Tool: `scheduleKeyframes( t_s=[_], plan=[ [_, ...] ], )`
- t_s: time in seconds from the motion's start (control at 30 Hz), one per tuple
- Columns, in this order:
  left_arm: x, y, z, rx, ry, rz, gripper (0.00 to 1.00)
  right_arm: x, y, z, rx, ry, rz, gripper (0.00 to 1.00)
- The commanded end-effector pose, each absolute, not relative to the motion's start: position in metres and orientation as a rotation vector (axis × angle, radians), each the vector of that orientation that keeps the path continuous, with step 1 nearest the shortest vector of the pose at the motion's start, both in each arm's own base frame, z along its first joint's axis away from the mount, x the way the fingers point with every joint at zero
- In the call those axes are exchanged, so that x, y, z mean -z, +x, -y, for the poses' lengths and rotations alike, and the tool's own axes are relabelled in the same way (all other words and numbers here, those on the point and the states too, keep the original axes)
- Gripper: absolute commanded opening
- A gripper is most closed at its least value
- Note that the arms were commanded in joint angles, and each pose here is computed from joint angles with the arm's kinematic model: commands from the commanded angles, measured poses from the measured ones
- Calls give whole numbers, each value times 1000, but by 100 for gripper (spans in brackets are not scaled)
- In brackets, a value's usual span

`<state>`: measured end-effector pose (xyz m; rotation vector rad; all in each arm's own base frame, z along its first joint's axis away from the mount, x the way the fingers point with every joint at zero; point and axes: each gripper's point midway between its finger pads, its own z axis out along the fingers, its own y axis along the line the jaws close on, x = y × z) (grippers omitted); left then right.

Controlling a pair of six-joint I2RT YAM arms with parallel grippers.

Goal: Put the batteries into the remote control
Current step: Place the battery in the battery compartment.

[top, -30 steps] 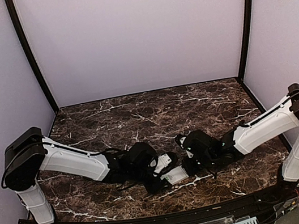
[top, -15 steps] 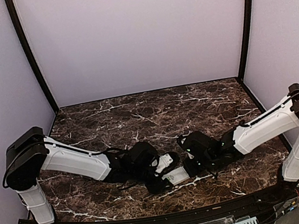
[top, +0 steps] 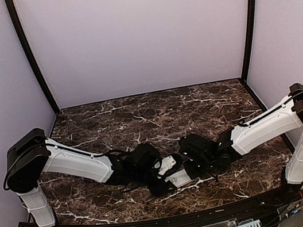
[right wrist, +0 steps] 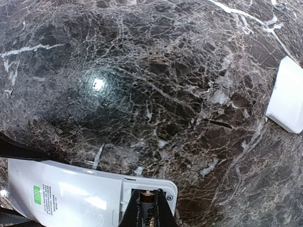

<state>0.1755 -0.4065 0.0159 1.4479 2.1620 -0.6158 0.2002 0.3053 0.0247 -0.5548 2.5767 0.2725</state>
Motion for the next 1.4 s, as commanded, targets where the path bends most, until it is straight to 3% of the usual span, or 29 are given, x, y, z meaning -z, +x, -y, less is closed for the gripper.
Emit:
scheduleKeyframes(
  t_s=[0.0, 0.13, 0.47, 0.77, 1.37],
  plan=[
    [61, 143, 331, 399, 1547, -2523, 21, 3, 174, -256, 3, -613, -2733, 5],
    [61, 143, 332, 402, 1548, -2524, 21, 0, 175, -260, 3, -624, -2732, 10],
    [61, 141, 332, 414, 1556, -2525, 20, -23, 184, -278, -45, -637, -2693, 10],
    [61, 140, 333, 425, 1563, -2524, 21, -32, 189, -286, -71, -636, -2674, 26],
    [61, 138, 332, 432, 1570, -2529, 21, -38, 210, -303, -209, -639, -2675, 18]
  ],
)
